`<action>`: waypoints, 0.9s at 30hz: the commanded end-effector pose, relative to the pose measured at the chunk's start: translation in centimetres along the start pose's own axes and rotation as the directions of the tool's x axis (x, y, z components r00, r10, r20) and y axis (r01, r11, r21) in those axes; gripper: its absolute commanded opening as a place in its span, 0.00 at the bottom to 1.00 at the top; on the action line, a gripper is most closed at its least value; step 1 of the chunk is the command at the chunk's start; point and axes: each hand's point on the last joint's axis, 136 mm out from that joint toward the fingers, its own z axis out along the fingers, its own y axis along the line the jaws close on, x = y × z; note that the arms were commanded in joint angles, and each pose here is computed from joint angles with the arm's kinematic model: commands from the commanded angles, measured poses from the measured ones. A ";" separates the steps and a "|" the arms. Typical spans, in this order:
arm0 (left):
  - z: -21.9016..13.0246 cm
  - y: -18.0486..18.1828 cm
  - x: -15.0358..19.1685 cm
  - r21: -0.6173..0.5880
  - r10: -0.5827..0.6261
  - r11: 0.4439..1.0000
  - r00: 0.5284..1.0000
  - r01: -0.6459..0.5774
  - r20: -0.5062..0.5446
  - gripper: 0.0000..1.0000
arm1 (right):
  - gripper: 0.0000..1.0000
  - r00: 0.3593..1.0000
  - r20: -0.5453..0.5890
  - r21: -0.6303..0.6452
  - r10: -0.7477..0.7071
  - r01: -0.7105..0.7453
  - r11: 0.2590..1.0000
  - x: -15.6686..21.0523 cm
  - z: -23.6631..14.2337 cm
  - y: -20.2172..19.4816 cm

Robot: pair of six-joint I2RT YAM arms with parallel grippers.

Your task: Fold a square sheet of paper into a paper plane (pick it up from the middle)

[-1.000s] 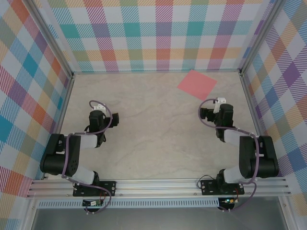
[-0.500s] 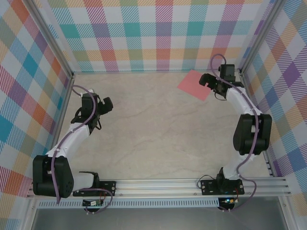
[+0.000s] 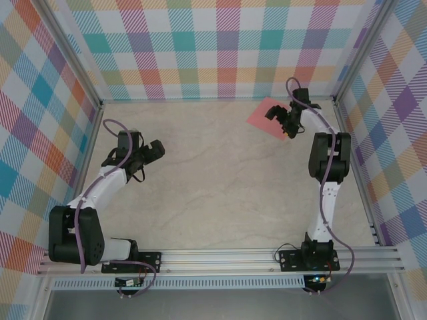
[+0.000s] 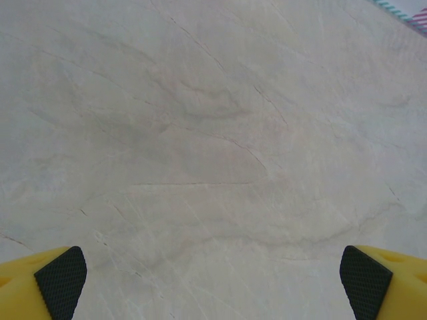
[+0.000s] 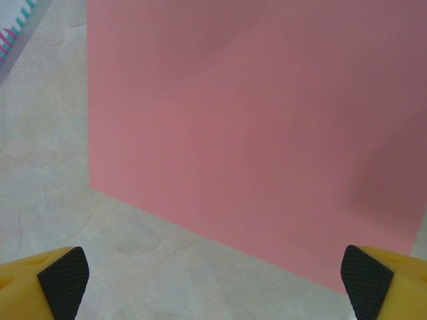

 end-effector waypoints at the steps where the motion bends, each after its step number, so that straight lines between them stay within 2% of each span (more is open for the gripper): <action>1: -0.2 -0.9 -0.5 0.034 -0.025 0.999 1.000 0.025 -0.014 1.00 | 0.99 0.997 -0.067 0.037 0.050 -0.048 0.998 0.9 1.2 -0.9; 5: 0.0 -1.0 0.0 0.032 -0.021 0.999 0.999 0.022 -0.031 1.00 | 0.98 0.991 -0.111 0.092 0.069 -0.059 0.994 2.3 2.2 -2.1; 9: 0.2 -1.0 0.4 0.027 -0.020 0.999 0.999 0.021 -0.045 1.00 | 0.98 0.978 -0.171 0.169 0.120 -0.091 0.981 5.4 2.0 -3.9; 13: 0.3 -1.7 1.0 0.039 0.001 0.999 0.997 0.002 -0.075 1.00 | 0.93 0.932 -0.299 0.235 0.206 -0.137 0.962 11.3 0.3 -4.8; 21: 0.1 -2.1 3.9 0.025 0.037 0.999 0.988 -0.034 -0.147 1.00 | 0.94 0.878 -0.399 0.249 0.262 -0.171 0.953 25.1 -4.3 -4.8; 25: 0.2 -2.7 4.6 0.033 0.026 0.999 0.988 -0.022 -0.150 1.00 | 0.94 0.860 -0.454 0.300 0.231 -0.097 0.949 32.0 -6.0 -5.2; 27: 0.2 -3.1 4.9 0.042 0.025 0.999 0.988 -0.019 -0.155 1.00 | 0.94 0.876 -0.445 0.301 0.185 -0.048 0.952 33.0 -7.0 -5.0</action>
